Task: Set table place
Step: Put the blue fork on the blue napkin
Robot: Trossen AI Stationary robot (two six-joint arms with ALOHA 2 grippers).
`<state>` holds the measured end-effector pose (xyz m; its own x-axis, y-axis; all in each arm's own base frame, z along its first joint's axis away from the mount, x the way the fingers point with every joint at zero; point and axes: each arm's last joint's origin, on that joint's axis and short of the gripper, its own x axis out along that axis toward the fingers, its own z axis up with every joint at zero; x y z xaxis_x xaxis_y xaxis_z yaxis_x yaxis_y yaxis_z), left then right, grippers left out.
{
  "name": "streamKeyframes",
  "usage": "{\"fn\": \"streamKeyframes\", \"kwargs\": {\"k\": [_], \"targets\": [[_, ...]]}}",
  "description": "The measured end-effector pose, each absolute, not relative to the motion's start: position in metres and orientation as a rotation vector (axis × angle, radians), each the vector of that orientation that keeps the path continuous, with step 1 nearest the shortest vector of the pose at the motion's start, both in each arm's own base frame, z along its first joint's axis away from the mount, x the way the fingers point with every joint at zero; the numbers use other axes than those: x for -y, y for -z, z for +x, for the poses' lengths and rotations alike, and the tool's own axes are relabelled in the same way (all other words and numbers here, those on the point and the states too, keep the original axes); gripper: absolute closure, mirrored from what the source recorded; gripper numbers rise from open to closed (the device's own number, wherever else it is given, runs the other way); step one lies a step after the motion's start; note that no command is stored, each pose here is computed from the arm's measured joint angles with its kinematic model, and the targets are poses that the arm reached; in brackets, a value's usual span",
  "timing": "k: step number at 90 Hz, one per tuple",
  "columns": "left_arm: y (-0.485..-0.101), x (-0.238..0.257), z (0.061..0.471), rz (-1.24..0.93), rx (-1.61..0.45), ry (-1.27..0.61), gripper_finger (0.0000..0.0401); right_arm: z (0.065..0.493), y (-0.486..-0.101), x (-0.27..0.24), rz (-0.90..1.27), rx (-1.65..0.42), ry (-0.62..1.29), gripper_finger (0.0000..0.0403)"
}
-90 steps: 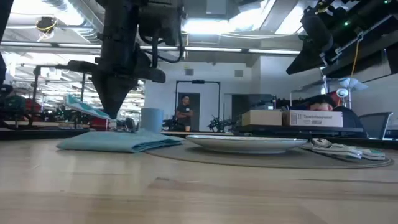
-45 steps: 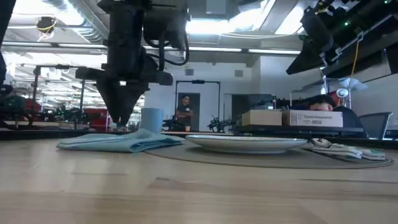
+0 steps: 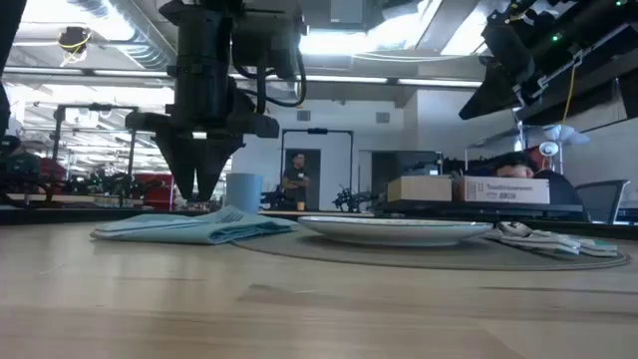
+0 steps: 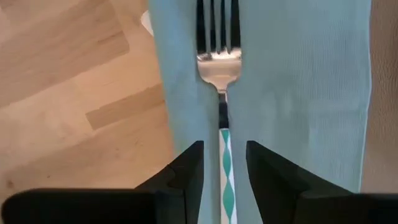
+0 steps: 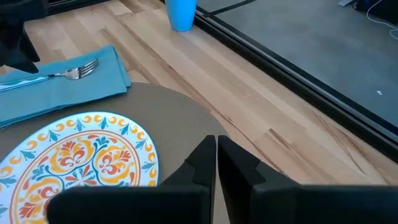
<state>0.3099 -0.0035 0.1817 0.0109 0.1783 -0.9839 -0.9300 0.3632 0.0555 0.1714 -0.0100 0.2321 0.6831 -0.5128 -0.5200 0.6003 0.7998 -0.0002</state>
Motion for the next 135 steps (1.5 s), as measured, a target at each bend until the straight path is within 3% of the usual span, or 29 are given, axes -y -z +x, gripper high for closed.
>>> {"fn": "streamKeyframes", "kwargs": {"k": [47, 83, 135], "targets": [[-0.158, -0.007, 0.317, -0.803, -1.338, -1.019, 0.0298, 0.171, -0.232, 0.01, 0.176, -0.528, 0.627, 0.04], [-0.158, -0.006, 0.318, -0.781, -1.348, -0.993, 0.0395, 0.171, -0.232, 0.01, 0.175, -0.529, 0.627, 0.04], [-0.174, -0.01, 0.315, -0.87, -1.281, -1.001, 0.0401, 0.171, -0.232, 0.01, 0.176, -0.528, 0.627, 0.04]]}}
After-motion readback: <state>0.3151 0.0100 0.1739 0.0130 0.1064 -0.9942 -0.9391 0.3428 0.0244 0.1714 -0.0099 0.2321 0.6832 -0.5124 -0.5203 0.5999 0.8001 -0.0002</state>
